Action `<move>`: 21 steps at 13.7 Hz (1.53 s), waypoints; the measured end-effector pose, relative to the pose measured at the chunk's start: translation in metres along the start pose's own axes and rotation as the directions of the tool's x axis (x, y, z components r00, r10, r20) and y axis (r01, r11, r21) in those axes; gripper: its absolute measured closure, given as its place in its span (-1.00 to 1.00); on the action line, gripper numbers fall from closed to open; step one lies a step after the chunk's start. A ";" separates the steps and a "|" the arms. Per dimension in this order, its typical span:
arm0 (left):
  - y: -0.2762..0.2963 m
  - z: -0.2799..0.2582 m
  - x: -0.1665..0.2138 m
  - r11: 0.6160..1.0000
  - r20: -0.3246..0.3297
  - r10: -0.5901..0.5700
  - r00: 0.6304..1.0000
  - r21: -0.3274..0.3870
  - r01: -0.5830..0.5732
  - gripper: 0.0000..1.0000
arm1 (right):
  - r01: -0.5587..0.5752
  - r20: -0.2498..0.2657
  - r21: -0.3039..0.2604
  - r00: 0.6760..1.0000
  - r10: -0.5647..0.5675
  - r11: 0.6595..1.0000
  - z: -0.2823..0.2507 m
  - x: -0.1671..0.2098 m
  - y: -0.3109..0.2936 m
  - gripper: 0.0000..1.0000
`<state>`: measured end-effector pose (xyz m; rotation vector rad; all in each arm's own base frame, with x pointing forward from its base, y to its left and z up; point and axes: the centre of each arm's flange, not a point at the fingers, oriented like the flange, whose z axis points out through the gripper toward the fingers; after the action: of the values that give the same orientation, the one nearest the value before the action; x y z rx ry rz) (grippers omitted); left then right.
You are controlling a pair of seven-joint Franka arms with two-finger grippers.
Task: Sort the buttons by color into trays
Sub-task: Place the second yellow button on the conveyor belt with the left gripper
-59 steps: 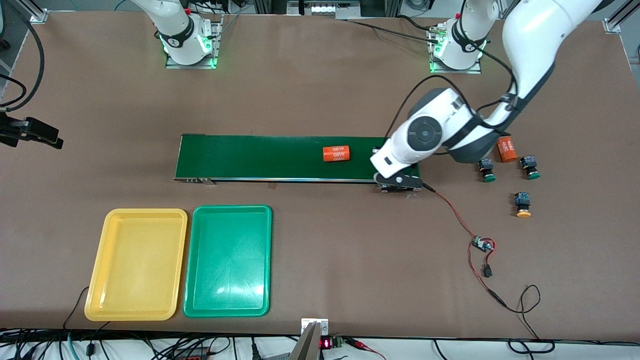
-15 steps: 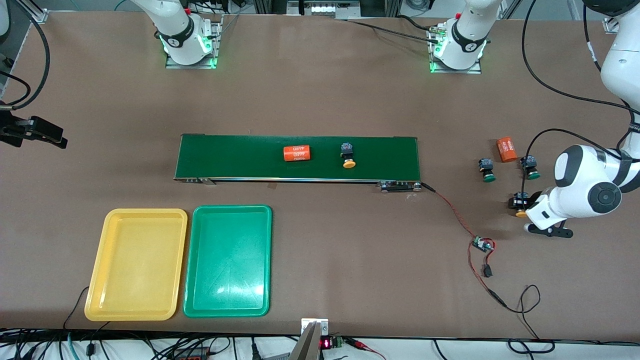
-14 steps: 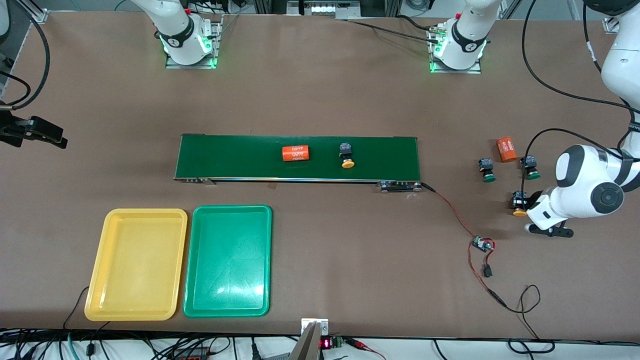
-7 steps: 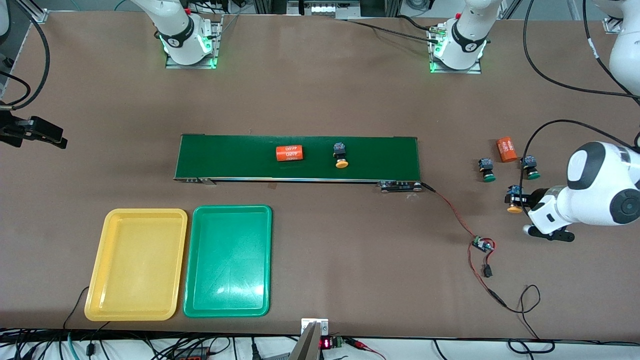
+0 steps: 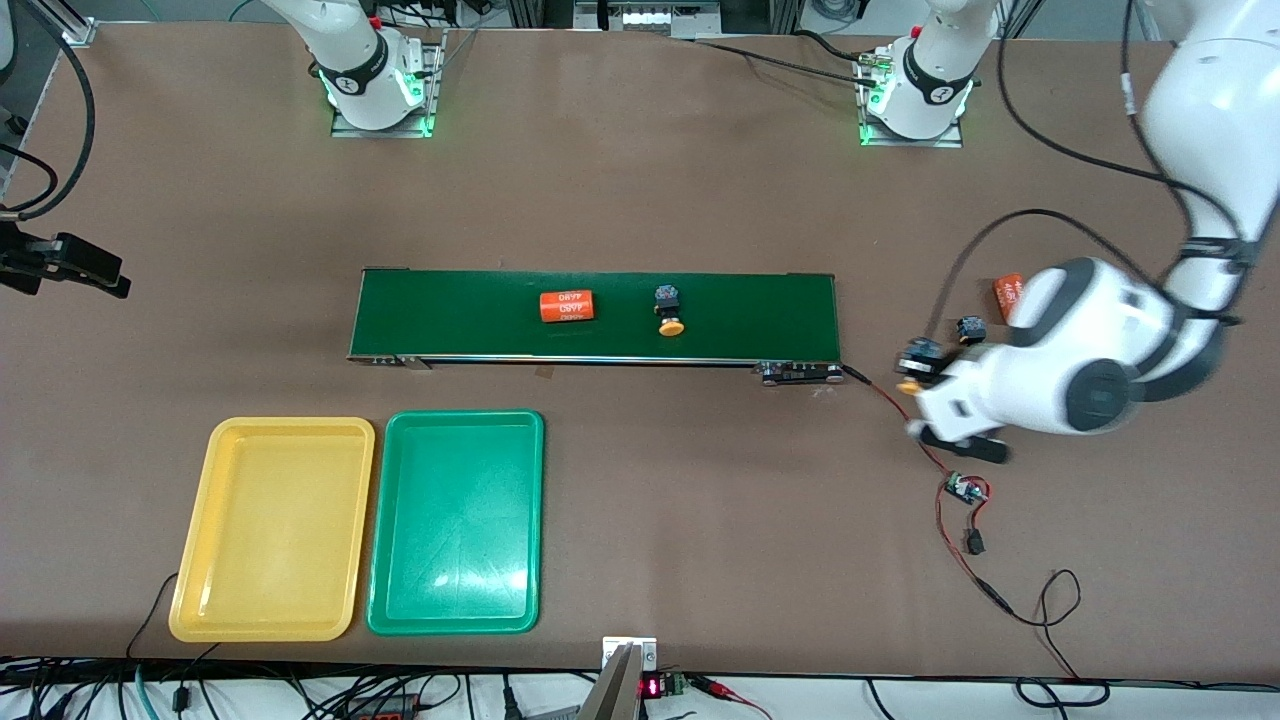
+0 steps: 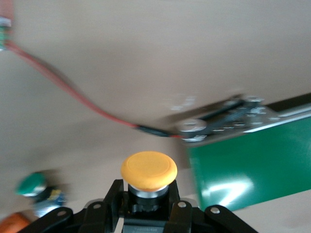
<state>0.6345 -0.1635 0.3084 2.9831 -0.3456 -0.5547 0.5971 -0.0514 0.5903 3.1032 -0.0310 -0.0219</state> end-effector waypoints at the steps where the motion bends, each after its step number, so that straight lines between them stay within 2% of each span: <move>1: 0.038 0.006 0.000 1.000 0.004 -0.007 1.000 0.018 0.007 0.19 | 0.000 0.000 0.000 1.000 0.000 1.000 0.000 0.000 0.000 -1.00; 4: 0.119 0.036 -0.008 0.998 -0.018 -0.049 0.999 0.034 0.050 0.19 | 0.011 0.008 0.000 1.000 -0.011 1.000 0.003 0.001 -0.006 -1.00; 7: 0.145 0.078 -0.018 0.997 -0.030 -0.081 0.996 0.009 0.081 0.19 | 0.012 0.017 0.000 1.000 -0.012 1.000 0.008 0.003 -0.008 -1.00; 10: 0.156 0.107 -0.029 0.995 -0.010 -0.099 0.995 0.005 0.099 0.18 | 0.012 0.024 0.000 1.000 -0.012 1.000 0.012 0.004 -0.008 -1.00; 13: 0.158 0.106 -0.030 0.993 -0.012 -0.118 0.993 0.002 0.118 -0.27 | 0.012 0.043 0.000 0.999 -0.012 1.000 0.022 0.007 -0.008 -1.00; 16: 0.151 0.071 -0.029 0.987 -0.039 -0.159 0.987 -0.023 0.158 -0.91 | 0.010 0.050 -0.001 0.999 -0.010 1.000 0.026 0.009 -0.007 -1.00; 17: 0.144 0.046 -0.029 0.985 -0.047 -0.174 0.984 -0.029 0.173 -1.00 | 0.009 0.050 -0.001 0.999 -0.009 1.000 0.026 0.009 -0.006 -1.00; 21: 0.089 -0.068 -0.027 0.965 -0.083 -0.262 0.962 -0.031 0.260 -1.00 | 0.007 0.051 -0.001 0.999 -0.007 1.000 0.028 0.009 -0.005 -1.00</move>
<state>0.6166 -0.2409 0.3927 3.0403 0.0629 -0.4445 0.6062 -0.0471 0.5621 3.1009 -0.0213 -0.1006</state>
